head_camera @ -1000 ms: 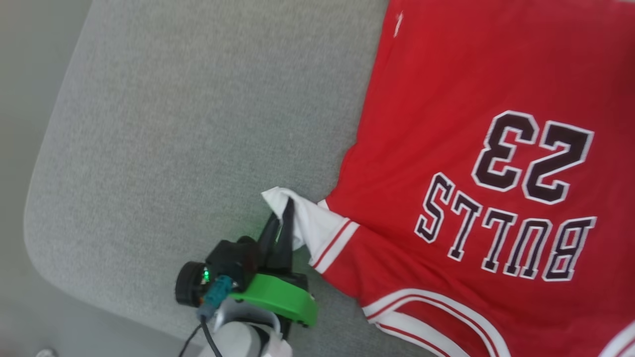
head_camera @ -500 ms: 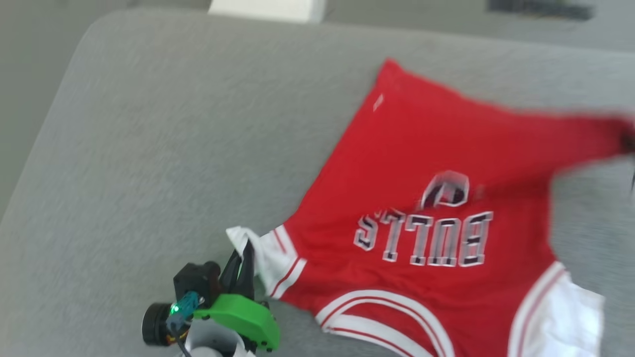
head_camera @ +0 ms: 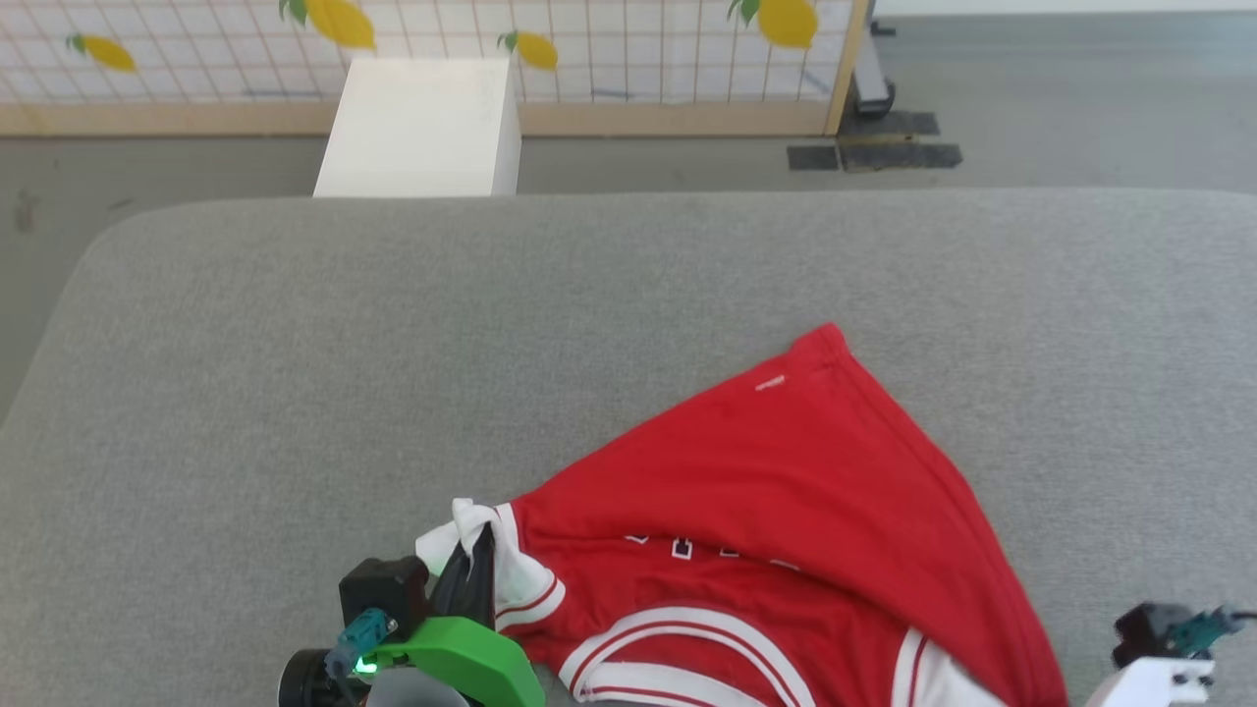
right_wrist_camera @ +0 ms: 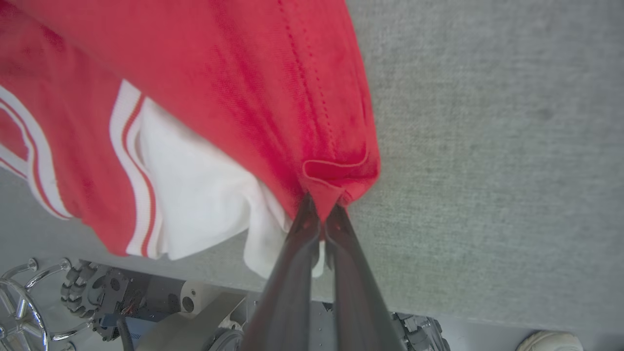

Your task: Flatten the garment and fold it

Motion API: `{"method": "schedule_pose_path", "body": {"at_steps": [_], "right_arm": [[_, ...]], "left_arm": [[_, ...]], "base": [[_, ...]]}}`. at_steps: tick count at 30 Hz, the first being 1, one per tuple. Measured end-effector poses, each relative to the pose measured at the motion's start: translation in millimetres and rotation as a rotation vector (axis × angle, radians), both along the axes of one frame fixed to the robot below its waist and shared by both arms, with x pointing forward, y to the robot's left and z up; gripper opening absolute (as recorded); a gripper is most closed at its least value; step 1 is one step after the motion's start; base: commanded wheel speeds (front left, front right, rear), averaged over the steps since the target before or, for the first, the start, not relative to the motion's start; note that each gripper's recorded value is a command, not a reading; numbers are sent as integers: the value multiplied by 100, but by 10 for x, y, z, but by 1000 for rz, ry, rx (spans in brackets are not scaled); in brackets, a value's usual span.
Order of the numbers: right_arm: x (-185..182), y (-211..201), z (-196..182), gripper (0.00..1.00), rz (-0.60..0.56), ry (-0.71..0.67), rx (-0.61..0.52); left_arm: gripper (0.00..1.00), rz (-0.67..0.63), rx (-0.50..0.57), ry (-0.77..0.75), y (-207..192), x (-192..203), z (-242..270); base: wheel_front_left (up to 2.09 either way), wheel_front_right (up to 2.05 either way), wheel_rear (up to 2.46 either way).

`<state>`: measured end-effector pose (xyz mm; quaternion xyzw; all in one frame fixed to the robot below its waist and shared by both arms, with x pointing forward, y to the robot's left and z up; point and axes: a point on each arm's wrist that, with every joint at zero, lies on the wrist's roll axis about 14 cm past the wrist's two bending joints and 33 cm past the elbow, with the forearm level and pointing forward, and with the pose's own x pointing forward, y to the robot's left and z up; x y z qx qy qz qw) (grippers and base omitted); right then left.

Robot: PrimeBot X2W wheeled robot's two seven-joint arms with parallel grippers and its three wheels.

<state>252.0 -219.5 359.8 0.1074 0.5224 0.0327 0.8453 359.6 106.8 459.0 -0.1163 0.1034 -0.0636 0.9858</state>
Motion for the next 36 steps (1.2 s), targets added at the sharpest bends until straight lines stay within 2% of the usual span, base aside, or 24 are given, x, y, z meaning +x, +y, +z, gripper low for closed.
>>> {"method": "schedule_pose_path", "body": {"at_steps": [3, 4, 5, 9, 13, 16, 20, 24, 28, 32, 36], "right_arm": [[-61, 24, 27, 0, -31, -21, 20], [-29, 14, 65, 19, -51, -51, 26], [17, -7, 119, 100, -70, -89, 28], [384, -132, 575, 100, -145, -357, 44], [759, -192, 1140, 100, -166, -625, 52], [982, -120, 1460, 100, -154, -768, 76], [1290, 40, 1721, 100, -109, -878, 95], [1640, 182, 1793, 100, -84, -900, 100], [1998, 359, 1672, 100, -6, -833, 44], [2289, 487, 1388, 100, 129, -690, -84], [2443, 647, 981, 100, 279, -484, -192]], "left_arm": [[0, -8, -3, -10, -26, -7, 36], [0, -11, -3, -13, -31, -10, 44], [0, -13, -3, -14, -34, -13, 49], [0, -12, 5, -16, -13, -40, 49], [0, -9, 11, -19, 8, -56, 56], [0, -7, 11, -18, 17, -67, 56], [0, 1, 10, -11, 40, -71, 37], [0, 10, 11, 4, 71, -75, 2], [0, 24, 10, 11, 104, -49, -15], [0, 40, 3, 24, 126, 7, -57], [0, 64, 3, 44, 173, 48, -129]], "base": [[0, 0, 0], [0, 0, 0], [0, 0, 0], [0, 0, 0], [0, 0, 0], [0, 0, 0], [0, 0, 0], [0, 0, 0], [0, 0, 0], [0, 0, 0], [0, 0, 0]]}}
